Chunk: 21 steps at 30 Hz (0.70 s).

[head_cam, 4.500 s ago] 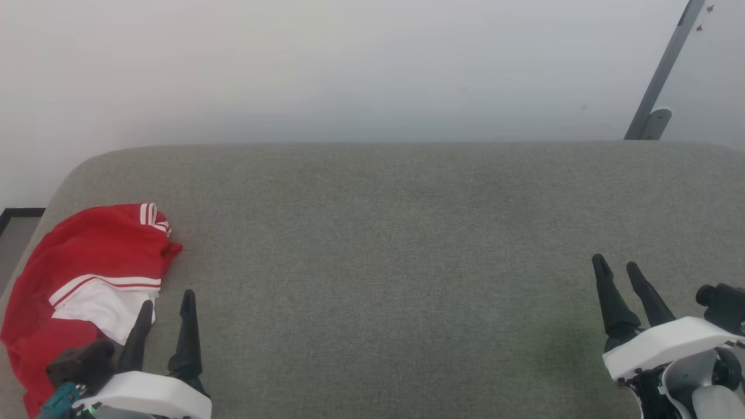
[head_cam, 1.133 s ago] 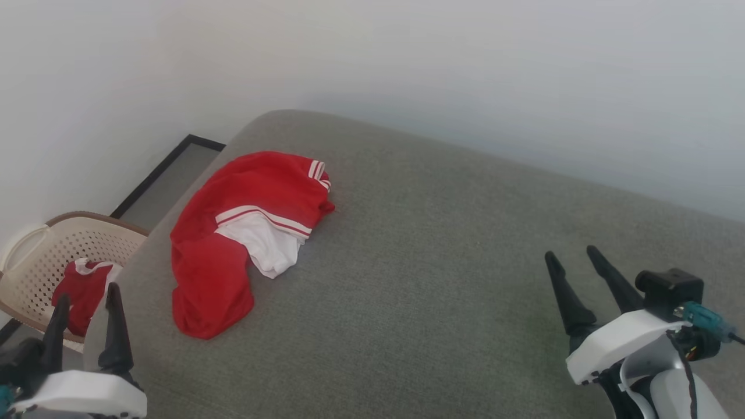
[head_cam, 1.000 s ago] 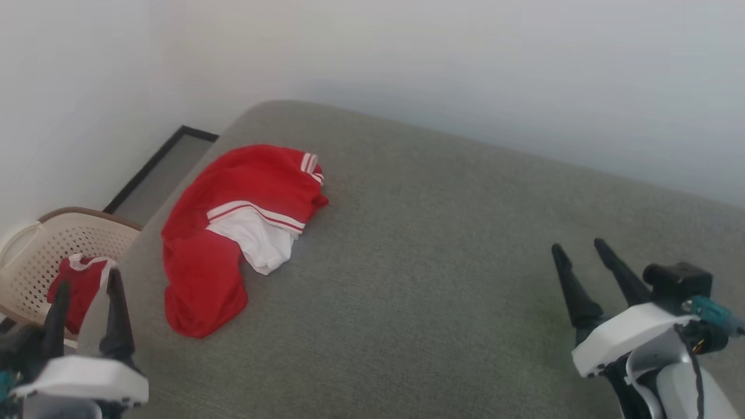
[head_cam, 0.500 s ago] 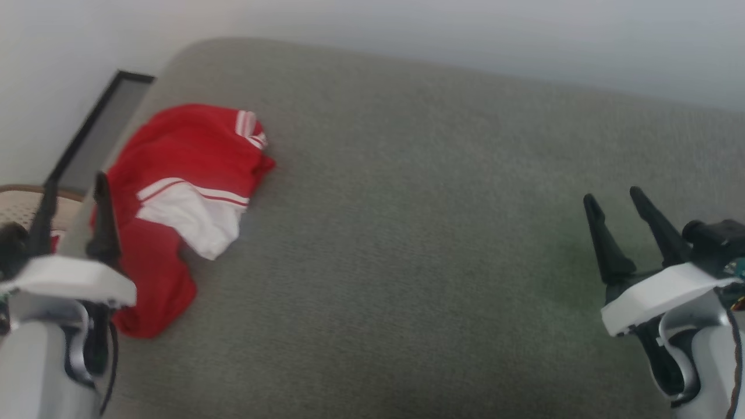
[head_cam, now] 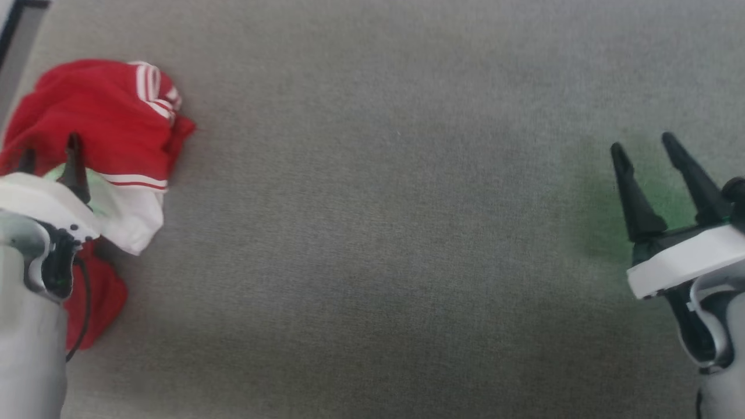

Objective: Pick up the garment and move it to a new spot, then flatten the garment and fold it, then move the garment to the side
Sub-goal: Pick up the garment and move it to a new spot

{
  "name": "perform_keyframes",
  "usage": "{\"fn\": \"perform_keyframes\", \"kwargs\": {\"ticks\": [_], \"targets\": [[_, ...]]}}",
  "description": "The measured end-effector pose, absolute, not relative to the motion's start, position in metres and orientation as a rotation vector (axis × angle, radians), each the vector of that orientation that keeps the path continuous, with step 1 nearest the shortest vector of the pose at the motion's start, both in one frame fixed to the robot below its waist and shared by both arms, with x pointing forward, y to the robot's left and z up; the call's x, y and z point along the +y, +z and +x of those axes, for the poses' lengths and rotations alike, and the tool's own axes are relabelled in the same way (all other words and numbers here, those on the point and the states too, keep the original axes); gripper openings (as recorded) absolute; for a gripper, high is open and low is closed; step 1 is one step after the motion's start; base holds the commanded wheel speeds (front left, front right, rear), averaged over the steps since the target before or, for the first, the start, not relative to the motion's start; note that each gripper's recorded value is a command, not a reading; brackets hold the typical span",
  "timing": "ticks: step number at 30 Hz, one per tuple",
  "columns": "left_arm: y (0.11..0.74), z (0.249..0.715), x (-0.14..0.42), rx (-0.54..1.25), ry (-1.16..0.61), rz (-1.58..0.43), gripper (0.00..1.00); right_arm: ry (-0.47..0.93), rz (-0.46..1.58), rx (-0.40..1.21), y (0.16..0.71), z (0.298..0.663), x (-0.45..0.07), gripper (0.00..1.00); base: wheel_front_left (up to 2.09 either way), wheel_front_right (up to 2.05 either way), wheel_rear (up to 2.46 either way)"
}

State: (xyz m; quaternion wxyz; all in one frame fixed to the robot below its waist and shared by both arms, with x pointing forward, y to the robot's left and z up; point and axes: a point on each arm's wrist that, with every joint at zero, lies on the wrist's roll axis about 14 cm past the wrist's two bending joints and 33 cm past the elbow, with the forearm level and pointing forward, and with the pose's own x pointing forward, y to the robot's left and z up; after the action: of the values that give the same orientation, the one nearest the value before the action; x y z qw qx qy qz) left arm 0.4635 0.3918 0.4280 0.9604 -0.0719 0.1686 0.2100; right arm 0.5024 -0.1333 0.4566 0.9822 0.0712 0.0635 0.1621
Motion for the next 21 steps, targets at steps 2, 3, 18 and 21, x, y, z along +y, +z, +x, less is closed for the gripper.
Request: {"fn": "perform_keyframes", "kwargs": {"ticks": [2,3,18,21], "targets": [[0.405,0.467,0.39,0.446,0.434,-0.168,1.0,0.32,0.137,0.139,0.45,0.506,-0.138,1.0,0.0,0.0,0.0],[0.395,0.468,0.389,0.494,0.436,-0.176,1.0,0.317,0.134,0.149,0.446,0.508,-0.139,1.0,0.0,0.0,0.0],[0.341,0.471,0.375,0.89,0.457,-0.319,0.74,0.329,0.132,0.199,0.422,0.519,-0.137,1.0,0.0,0.0,0.0],[0.345,0.472,0.375,0.857,0.458,-0.328,0.0,0.326,0.132,0.186,0.427,0.521,-0.137,1.0,0.0,0.0,0.0]]}}
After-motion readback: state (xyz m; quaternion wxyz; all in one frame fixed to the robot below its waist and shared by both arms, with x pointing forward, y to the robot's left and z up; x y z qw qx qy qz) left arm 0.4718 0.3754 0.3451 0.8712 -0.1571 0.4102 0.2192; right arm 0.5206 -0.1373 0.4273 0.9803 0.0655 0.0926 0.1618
